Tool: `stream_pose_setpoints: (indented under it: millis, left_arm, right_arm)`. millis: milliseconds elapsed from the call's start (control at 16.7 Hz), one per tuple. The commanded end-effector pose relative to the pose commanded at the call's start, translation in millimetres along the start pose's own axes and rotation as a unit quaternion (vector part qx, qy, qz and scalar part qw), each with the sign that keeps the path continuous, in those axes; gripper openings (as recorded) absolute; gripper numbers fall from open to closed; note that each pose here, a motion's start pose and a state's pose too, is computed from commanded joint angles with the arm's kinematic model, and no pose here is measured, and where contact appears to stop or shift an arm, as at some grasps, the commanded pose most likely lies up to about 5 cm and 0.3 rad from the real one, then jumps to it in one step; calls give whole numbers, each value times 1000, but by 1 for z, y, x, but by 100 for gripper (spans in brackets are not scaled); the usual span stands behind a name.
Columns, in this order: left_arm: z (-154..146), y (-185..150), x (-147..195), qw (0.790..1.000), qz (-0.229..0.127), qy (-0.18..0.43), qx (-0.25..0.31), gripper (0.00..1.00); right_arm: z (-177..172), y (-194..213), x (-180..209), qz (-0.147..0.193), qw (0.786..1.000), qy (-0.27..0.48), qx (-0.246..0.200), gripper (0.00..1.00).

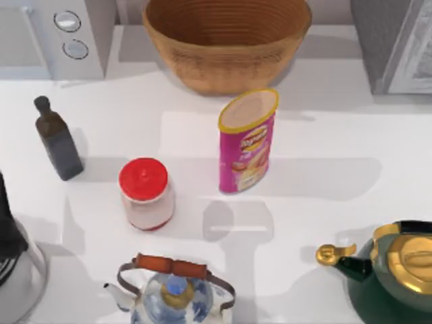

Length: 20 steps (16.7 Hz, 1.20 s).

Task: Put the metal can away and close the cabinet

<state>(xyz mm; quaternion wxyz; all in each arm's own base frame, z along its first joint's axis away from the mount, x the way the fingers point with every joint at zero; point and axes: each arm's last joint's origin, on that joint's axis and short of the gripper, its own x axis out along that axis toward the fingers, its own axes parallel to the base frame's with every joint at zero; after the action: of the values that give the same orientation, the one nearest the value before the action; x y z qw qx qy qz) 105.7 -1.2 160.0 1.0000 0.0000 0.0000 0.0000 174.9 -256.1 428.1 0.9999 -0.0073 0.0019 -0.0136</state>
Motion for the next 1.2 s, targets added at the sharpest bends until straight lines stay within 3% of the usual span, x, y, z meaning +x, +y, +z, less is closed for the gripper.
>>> stream_pose_setpoints:
  millis: [240, 420, 840, 1200]
  left_arm:
    - [0, 0, 0, 1000, 0, 0, 0, 100]
    - [0, 0, 0, 1000, 0, 0, 0, 100]
    - [0, 0, 0, 1000, 0, 0, 0, 100]
    - [0, 0, 0, 1000, 0, 0, 0, 100]
  right_arm:
    - [58, 34, -14, 8, 1000, 2, 11, 100]
    - [81, 52, -22, 14, 1000, -1, 10, 100]
    - [84, 54, -21, 13, 1000, -2, 8, 100]
    - [88, 96, 29, 18, 1000, -4, 1, 100]
